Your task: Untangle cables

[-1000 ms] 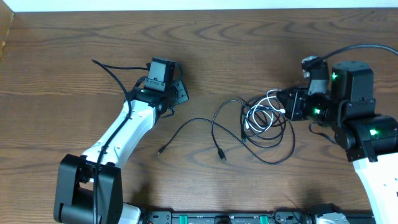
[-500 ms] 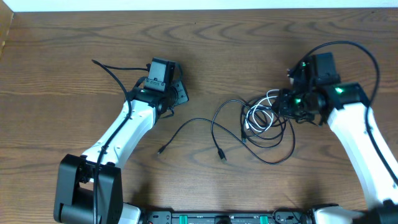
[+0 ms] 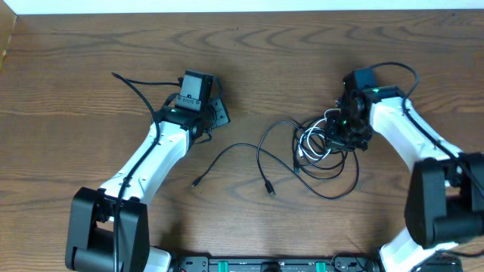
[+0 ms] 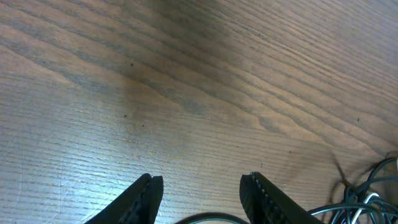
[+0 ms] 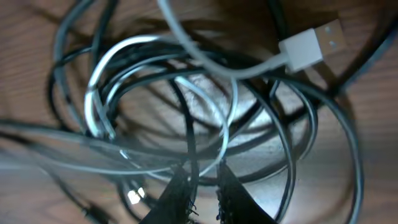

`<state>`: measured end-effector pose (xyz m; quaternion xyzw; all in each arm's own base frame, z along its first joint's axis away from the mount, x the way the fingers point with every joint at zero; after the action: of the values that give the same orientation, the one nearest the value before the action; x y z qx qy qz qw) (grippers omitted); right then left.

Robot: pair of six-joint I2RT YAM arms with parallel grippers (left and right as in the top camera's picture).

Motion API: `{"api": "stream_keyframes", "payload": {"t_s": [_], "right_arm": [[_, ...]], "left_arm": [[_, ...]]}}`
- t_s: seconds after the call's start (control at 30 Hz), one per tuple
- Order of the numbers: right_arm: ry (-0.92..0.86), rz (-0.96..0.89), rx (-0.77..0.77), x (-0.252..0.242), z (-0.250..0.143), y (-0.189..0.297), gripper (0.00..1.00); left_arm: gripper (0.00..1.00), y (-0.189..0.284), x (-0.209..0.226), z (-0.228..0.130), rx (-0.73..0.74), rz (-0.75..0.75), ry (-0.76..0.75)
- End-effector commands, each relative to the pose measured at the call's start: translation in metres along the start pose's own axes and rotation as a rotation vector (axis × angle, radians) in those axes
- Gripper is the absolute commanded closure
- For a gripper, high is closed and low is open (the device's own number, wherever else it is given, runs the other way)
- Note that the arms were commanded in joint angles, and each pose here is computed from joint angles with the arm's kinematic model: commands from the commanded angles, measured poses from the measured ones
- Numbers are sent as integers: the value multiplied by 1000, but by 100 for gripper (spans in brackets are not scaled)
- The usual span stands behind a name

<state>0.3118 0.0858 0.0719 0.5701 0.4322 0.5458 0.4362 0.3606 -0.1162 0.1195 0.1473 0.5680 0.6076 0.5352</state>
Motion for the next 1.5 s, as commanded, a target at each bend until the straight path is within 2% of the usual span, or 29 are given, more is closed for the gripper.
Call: {"api": "stream_keyframes", "payload": {"t_s": [0.0, 0.13, 0.5, 0.6, 0.73, 1.0, 1.1, 1.33, 1.47], "right_arm": [[-39, -47, 25, -10, 1, -15, 84], [-77, -121, 40, -22, 2, -27, 84], [-84, -127, 70, -25, 6, -55, 84], [-93, -125, 62, -22, 8, -56, 88], [-91, -92, 64, -17, 8, -57, 99], [-51, -44, 75, -11, 6, -53, 99], [-10, 35, 63, -3, 6, -39, 99], [240, 352, -114, 46, 2, 40, 99], [306, 474, -207, 68, -4, 78, 99]], "left_arm": [[53, 3, 0, 2, -11, 1, -5], [53, 3, -4, -2, 20, -27, -5], [53, 3, -8, -6, 50, -55, -6], [53, 3, -8, -6, 50, -55, -6], [53, 3, -8, -6, 50, -55, -6], [53, 3, -8, -6, 49, -55, -6], [53, 3, -8, -6, 49, -55, -6], [52, 3, -8, -6, 49, -55, -6], [53, 3, -8, -6, 49, -55, -6]]}}
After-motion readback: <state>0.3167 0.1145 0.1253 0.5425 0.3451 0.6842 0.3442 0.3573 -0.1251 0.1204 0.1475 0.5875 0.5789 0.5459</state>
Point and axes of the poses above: each gripper's point midway between its finger pads, its own y axis back along the fingers, its own x axis along the line the jaws close on, z = x × y, the point moved 4 cm from there along y, back along the fingers, and after that the axes turned 12 degrees about y, right-handed, at the moved point
